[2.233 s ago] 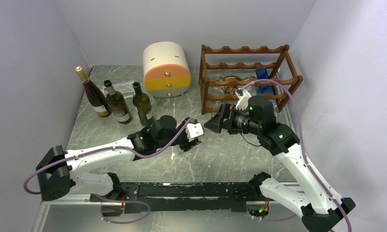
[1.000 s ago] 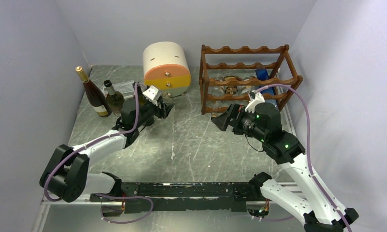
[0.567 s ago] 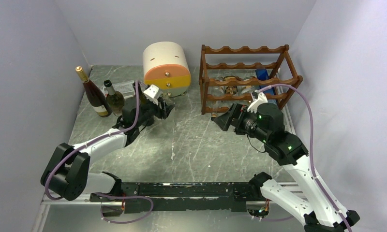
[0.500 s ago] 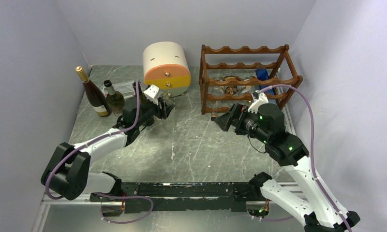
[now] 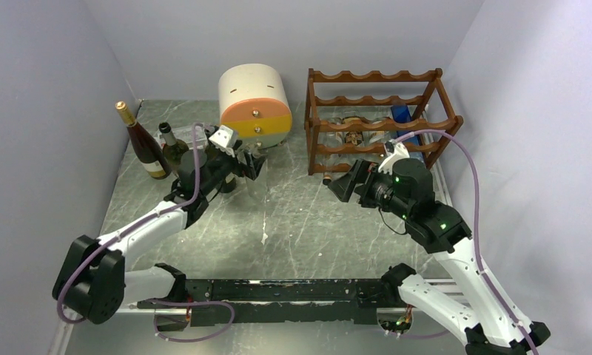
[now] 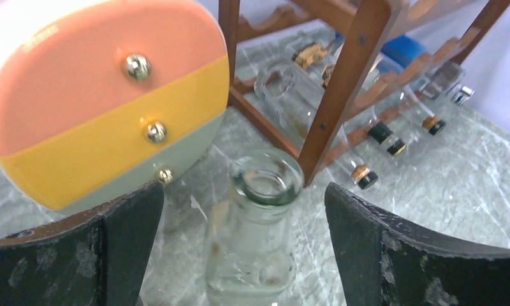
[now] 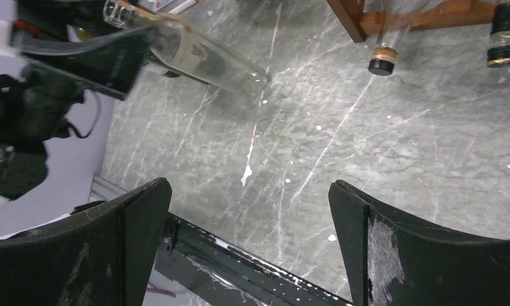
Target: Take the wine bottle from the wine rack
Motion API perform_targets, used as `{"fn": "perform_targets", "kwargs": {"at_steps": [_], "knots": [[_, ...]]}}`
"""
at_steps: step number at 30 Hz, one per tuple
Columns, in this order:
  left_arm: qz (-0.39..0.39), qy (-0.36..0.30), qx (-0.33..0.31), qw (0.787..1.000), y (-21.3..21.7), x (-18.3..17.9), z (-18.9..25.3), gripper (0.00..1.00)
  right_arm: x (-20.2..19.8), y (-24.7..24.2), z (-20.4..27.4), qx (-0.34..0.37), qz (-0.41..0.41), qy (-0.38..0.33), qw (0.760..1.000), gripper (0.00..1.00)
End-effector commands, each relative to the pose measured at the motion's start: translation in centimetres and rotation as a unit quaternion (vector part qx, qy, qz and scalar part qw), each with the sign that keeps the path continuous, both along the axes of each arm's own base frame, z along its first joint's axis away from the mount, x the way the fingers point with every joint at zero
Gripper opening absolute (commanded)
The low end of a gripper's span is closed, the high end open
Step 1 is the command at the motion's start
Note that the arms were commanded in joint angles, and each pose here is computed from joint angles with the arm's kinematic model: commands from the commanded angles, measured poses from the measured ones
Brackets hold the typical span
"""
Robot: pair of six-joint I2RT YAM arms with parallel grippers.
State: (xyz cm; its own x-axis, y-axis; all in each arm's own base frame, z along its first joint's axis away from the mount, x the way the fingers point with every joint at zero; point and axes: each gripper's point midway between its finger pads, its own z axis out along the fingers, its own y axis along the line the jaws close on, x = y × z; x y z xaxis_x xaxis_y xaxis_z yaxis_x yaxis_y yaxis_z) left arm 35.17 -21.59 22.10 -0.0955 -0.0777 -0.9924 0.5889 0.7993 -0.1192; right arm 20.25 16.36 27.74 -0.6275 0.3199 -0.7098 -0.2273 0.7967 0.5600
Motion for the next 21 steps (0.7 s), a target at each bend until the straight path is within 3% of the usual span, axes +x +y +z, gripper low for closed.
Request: {"fn": "perform_targets", "kwargs": {"at_steps": [1, 6, 13, 21], "knots": [[0.010, -0.055, -0.030, 0.998, 0.8, -0.4, 5.7, 1.00, 0.7, -0.8, -2.1, -0.035, -0.014, 0.000, 0.999, 1.00], [-0.019, -0.090, -0.038, 0.995, 0.8, -2.7, 9.4, 1.00, 2.1, -0.2, -6.9, -0.055, -0.022, 0.029, 0.998, 1.00], [-0.024, -0.154, -0.043, 0.987, 1.9, -5.3, 13.2, 1.00, 6.6, 0.8, -9.5, -0.044, -0.064, -0.014, 0.997, 0.99], [-0.029, -0.183, -0.045, 0.982, 2.2, -6.8, 15.1, 0.98, 11.6, 0.1, -13.3, -0.031, -0.141, -0.032, 0.989, 0.98]]}}
